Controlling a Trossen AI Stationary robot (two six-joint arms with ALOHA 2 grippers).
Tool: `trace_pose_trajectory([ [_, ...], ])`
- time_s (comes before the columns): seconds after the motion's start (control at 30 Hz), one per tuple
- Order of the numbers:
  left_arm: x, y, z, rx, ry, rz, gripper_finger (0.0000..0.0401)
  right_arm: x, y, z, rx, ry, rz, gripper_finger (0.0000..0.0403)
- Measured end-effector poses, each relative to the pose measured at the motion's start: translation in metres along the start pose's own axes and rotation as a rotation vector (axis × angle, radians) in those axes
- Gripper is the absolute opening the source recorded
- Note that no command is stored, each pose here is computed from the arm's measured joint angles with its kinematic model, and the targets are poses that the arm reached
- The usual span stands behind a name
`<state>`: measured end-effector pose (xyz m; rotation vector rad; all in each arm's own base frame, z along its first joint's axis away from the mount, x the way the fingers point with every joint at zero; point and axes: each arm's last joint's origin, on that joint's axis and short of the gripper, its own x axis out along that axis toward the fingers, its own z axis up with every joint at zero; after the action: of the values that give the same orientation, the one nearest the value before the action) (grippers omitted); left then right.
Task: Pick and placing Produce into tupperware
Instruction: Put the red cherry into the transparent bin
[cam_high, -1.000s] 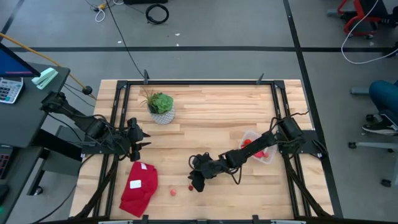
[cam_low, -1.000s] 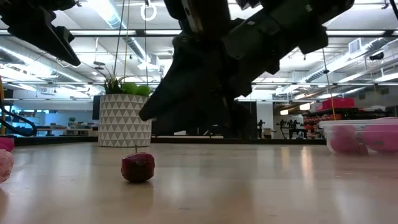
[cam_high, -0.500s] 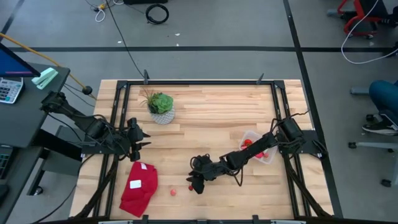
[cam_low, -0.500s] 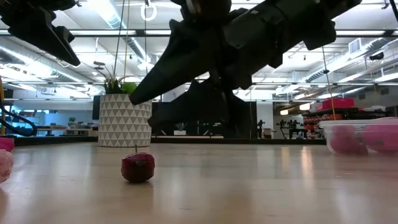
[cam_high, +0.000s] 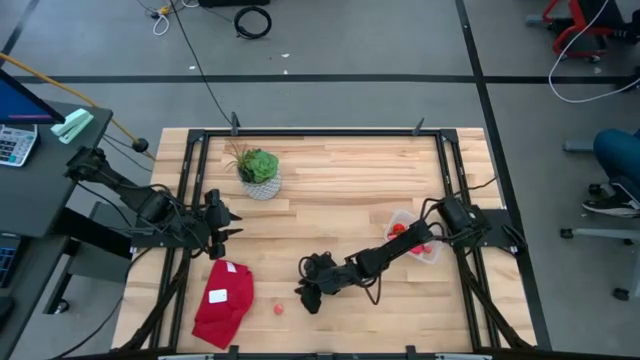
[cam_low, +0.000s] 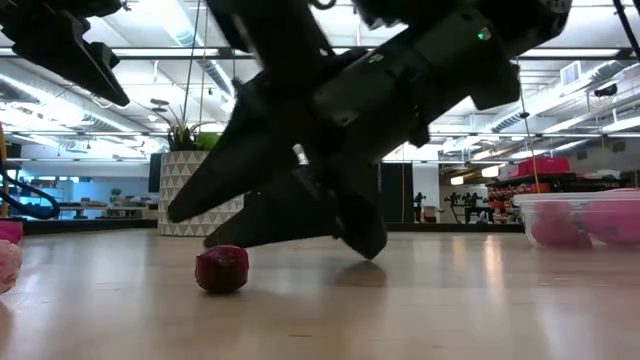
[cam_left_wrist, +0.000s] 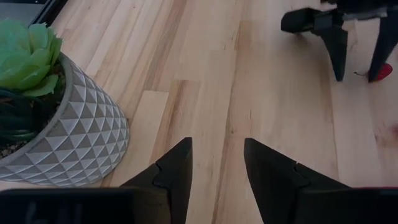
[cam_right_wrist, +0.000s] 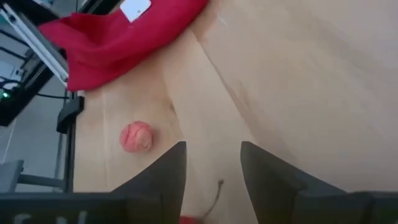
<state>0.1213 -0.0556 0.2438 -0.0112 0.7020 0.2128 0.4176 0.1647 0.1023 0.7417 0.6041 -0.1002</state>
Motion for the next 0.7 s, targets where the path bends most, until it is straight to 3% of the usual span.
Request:
trace_pose_trajectory([
  [0.2,0.000,0.000,0.000,0.000,0.000,0.000,0.0147,0.016,0.003,-0.001,-0.045,0.031,-0.056,0.0160],
  [0.7,0.000,0.000,0.000,0.002,0.003,0.001,0.0143,0.011,0.005,0.000,-0.039,0.085,-0.118,0.0154],
])
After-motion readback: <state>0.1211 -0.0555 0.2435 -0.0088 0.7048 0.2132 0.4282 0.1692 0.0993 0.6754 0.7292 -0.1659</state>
